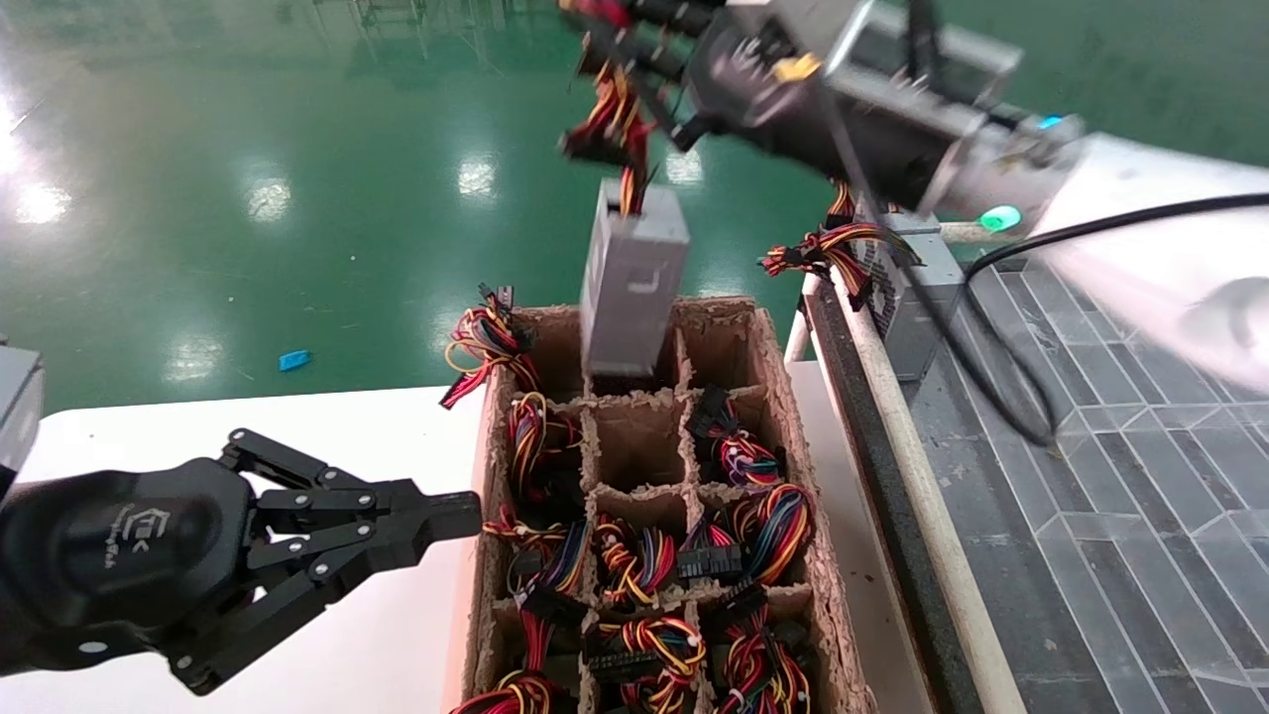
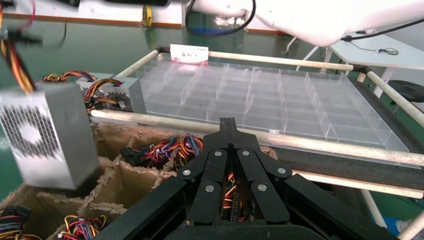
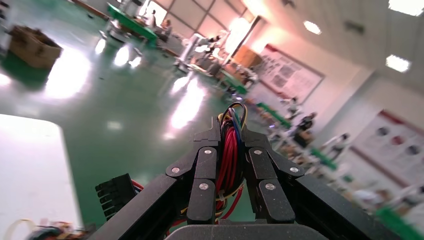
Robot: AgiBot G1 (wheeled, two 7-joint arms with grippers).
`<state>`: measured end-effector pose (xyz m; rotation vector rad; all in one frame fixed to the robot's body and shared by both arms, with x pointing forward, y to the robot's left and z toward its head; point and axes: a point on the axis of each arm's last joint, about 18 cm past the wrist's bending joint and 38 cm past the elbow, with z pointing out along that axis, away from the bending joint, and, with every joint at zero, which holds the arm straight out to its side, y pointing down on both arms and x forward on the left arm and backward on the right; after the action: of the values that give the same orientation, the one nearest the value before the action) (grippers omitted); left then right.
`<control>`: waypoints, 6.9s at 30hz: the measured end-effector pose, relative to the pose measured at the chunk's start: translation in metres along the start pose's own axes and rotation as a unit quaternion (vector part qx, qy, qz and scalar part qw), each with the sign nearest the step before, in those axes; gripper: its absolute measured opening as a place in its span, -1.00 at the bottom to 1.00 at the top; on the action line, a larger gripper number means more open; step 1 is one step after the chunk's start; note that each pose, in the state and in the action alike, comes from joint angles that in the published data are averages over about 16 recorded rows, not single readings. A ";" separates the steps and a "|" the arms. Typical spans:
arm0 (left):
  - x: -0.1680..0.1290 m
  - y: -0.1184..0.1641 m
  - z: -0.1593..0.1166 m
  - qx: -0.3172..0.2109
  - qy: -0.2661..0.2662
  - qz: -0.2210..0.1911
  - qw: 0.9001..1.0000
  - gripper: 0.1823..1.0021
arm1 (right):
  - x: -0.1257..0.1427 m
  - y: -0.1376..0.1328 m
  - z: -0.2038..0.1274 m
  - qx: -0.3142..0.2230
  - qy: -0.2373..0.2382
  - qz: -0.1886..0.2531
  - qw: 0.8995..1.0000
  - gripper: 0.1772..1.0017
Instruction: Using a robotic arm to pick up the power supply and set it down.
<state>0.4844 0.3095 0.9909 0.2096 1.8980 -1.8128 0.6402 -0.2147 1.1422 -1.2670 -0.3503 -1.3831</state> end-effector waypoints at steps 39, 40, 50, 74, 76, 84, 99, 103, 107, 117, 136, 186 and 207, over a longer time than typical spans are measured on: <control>0.000 0.000 0.000 0.000 0.000 0.000 1.000 -0.98 | 0.071 -0.054 -0.221 -0.181 0.113 -0.025 0.977 -0.86; 0.000 0.000 0.000 0.000 0.000 0.000 1.000 -0.98 | 0.070 -0.052 -0.225 -0.187 0.115 -0.023 0.975 -0.86; 0.000 0.000 0.000 0.000 0.000 0.000 1.000 -0.98 | 0.061 -0.025 -0.245 -0.231 0.128 -0.001 0.965 -0.86; 0.000 0.000 0.000 0.000 0.000 0.000 1.000 -0.98 | 0.029 0.027 -0.197 -0.235 0.128 0.021 0.963 -0.86; 0.000 0.000 0.000 0.000 0.000 0.000 1.000 -0.98 | 0.027 0.031 -0.193 -0.236 0.131 0.024 0.963 -0.86; 0.000 0.000 0.000 0.000 0.000 0.000 1.000 -0.98 | 0.016 0.051 -0.181 -0.245 0.135 0.036 0.959 -0.86; 0.000 0.000 0.000 0.000 0.000 0.000 1.000 -0.98 | 0.007 0.065 -0.174 -0.259 0.126 0.043 0.957 -0.84; 0.000 0.000 0.000 0.000 0.000 0.000 1.000 -0.98 | 0.008 0.062 -0.173 -0.257 0.127 0.042 0.957 -0.81; 0.000 0.000 0.000 0.000 0.000 0.000 1.000 -0.98 | 0.009 0.058 -0.172 -0.252 0.128 0.041 0.958 -0.75; 0.000 0.000 0.000 0.000 0.000 0.000 1.000 -0.98 | 0.012 0.041 -0.164 -0.227 0.123 0.039 0.965 -0.41; 0.000 0.000 0.000 0.000 0.000 0.000 1.000 -0.98 | -0.010 0.015 -0.152 -0.166 0.052 0.078 0.982 0.57; 0.000 0.000 0.000 0.000 0.000 0.000 1.000 0.63 | -0.116 -0.044 -0.200 -0.033 -0.235 0.294 0.926 1.00; 0.000 0.000 0.000 0.000 0.000 0.000 1.000 1.00 | -0.119 -0.048 -0.204 -0.025 -0.248 0.301 0.921 1.00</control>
<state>0.4845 0.3096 0.9909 0.2090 1.8979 -1.8129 0.4734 -0.3025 0.9917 -1.5940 -0.2343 -0.5430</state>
